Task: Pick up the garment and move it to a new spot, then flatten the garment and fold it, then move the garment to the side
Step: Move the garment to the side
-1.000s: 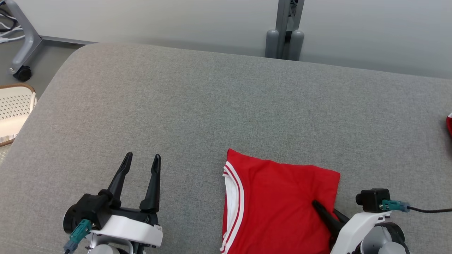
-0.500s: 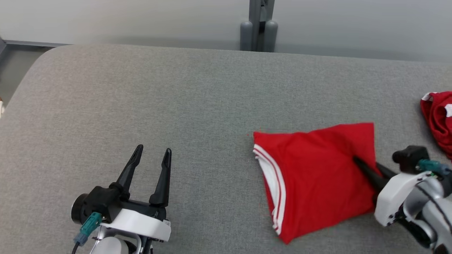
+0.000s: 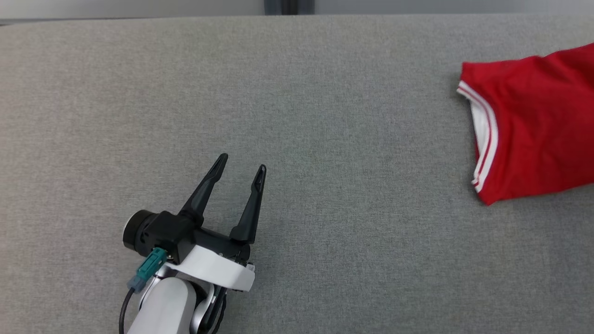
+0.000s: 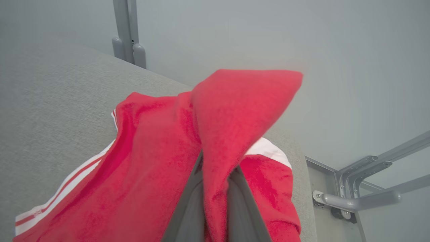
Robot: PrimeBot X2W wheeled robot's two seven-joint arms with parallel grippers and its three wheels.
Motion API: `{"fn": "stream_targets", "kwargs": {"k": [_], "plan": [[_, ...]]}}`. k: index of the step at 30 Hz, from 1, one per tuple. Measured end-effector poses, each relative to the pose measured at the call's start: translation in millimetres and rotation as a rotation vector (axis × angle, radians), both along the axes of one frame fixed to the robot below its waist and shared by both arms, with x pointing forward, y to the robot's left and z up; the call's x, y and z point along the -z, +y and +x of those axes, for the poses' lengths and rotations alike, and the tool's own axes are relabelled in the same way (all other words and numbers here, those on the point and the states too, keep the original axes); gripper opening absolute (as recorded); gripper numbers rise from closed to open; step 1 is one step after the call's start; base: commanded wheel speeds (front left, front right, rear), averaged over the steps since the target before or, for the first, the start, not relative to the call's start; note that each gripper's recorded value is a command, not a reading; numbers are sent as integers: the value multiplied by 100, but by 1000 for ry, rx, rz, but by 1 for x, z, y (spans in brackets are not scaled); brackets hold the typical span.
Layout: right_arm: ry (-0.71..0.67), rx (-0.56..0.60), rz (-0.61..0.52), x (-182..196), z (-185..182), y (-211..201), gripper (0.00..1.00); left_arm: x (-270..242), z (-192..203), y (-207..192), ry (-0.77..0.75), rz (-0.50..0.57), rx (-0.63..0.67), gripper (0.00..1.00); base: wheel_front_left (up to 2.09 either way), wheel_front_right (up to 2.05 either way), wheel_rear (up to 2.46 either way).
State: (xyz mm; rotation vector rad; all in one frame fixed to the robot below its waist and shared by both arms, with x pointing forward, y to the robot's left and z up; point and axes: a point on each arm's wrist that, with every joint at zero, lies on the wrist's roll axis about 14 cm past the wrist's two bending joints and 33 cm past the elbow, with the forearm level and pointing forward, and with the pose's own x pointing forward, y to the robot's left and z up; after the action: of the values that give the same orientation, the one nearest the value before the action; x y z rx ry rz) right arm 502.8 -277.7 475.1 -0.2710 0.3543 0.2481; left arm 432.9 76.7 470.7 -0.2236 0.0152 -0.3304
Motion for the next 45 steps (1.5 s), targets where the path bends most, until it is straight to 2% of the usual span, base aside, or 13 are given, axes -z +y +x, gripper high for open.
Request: {"fn": "stream_targets", "kwargs": {"k": [6,9,14,17,27,29,32,36,41,45], "plan": [[15,127,-52,9,14,-53,0,18,19,-20,29,-16,56,100,0,0,0],[40,162,-132,20,18,-76,0,32,26,-25,52,-15,69,100,0,0,0],[11,270,-221,20,31,-120,0,53,36,-29,89,-12,84,100,0,0,0],[57,275,-276,42,32,-124,0,64,40,-25,110,-9,73,100,0,0,0],[133,297,-444,66,41,-144,0,73,47,-16,122,-11,51,100,0,0,0],[126,296,-426,72,45,-136,100,74,47,-16,124,-9,53,100,0,0,0],[127,274,-414,80,48,-122,100,73,47,-15,121,-10,50,100,0,0,0],[93,253,-422,70,51,-114,100,67,48,-9,111,-5,33,100,0,0,0],[47,225,-425,53,55,-103,100,57,45,-6,96,-10,24,100,0,0,0],[-16,199,-439,25,60,-92,100,41,42,-5,66,-16,16,100,0,0,0]]}}
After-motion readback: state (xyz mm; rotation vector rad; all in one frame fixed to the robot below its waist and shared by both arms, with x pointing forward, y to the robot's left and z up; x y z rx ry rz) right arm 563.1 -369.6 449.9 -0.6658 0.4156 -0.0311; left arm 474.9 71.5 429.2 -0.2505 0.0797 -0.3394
